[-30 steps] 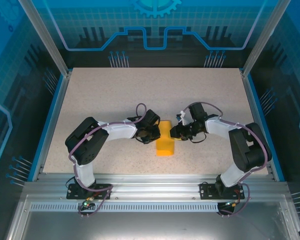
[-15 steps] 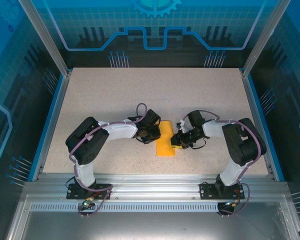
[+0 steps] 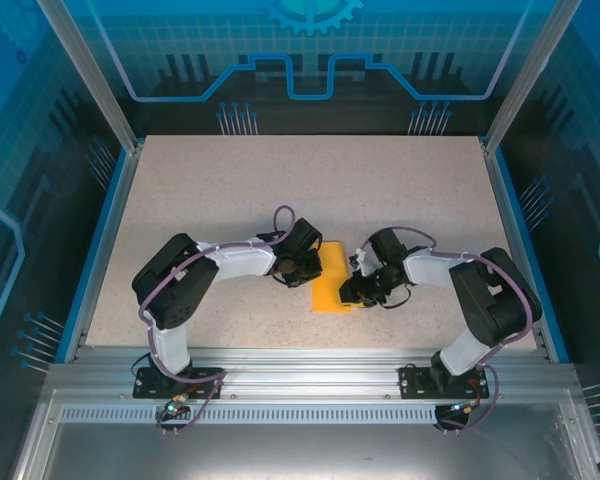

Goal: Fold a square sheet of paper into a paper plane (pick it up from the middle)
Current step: Fold the square sheet of paper in half at the center of the table.

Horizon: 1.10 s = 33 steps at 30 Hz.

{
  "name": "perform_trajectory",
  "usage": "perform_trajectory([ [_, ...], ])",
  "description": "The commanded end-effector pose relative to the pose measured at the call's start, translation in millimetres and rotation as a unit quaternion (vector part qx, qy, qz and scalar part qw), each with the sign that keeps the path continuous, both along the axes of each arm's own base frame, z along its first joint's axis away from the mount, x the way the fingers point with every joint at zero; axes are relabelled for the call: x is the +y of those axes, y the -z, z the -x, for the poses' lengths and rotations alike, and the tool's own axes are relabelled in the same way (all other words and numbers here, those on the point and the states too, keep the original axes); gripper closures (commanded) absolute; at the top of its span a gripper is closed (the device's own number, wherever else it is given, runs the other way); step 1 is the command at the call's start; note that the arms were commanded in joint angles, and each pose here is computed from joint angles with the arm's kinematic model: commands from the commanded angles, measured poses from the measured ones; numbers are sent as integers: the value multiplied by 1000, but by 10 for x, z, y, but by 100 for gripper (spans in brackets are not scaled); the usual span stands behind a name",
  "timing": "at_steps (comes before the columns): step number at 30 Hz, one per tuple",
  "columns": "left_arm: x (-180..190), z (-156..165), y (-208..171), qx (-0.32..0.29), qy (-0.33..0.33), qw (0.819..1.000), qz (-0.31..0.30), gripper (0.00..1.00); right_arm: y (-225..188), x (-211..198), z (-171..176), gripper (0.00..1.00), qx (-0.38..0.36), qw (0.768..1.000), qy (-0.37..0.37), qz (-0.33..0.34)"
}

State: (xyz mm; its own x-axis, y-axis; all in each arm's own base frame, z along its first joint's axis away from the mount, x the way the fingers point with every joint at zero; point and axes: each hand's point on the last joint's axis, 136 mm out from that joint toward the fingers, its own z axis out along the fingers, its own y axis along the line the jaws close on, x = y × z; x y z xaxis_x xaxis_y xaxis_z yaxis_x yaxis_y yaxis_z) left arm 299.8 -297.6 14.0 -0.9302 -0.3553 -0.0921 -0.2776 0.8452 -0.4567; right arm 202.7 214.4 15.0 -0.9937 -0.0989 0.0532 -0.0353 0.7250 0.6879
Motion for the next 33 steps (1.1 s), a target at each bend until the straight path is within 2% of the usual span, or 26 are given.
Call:
perform_trajectory([
  [1,83,199,225,38,20,998,-41,100,167,-65,84,74,17,999,3,30],
  [4,79,195,228,38,22,998,-42,100,151,-63,91,74,21,999,2,30],
  [12,70,189,202,36,24,998,-42,100,-240,79,142,73,-16,1000,-15,-15],
  [22,60,187,184,35,27,998,-41,100,210,-33,264,75,30,999,-5,31],
  [25,62,190,179,35,28,998,-42,100,203,-52,261,75,31,999,-4,39],
  [29,62,191,171,35,29,998,-43,100,-48,-67,78,75,-8,999,7,41],
  [33,62,198,170,35,31,998,-44,100,-388,-143,-367,75,-58,997,53,14],
])
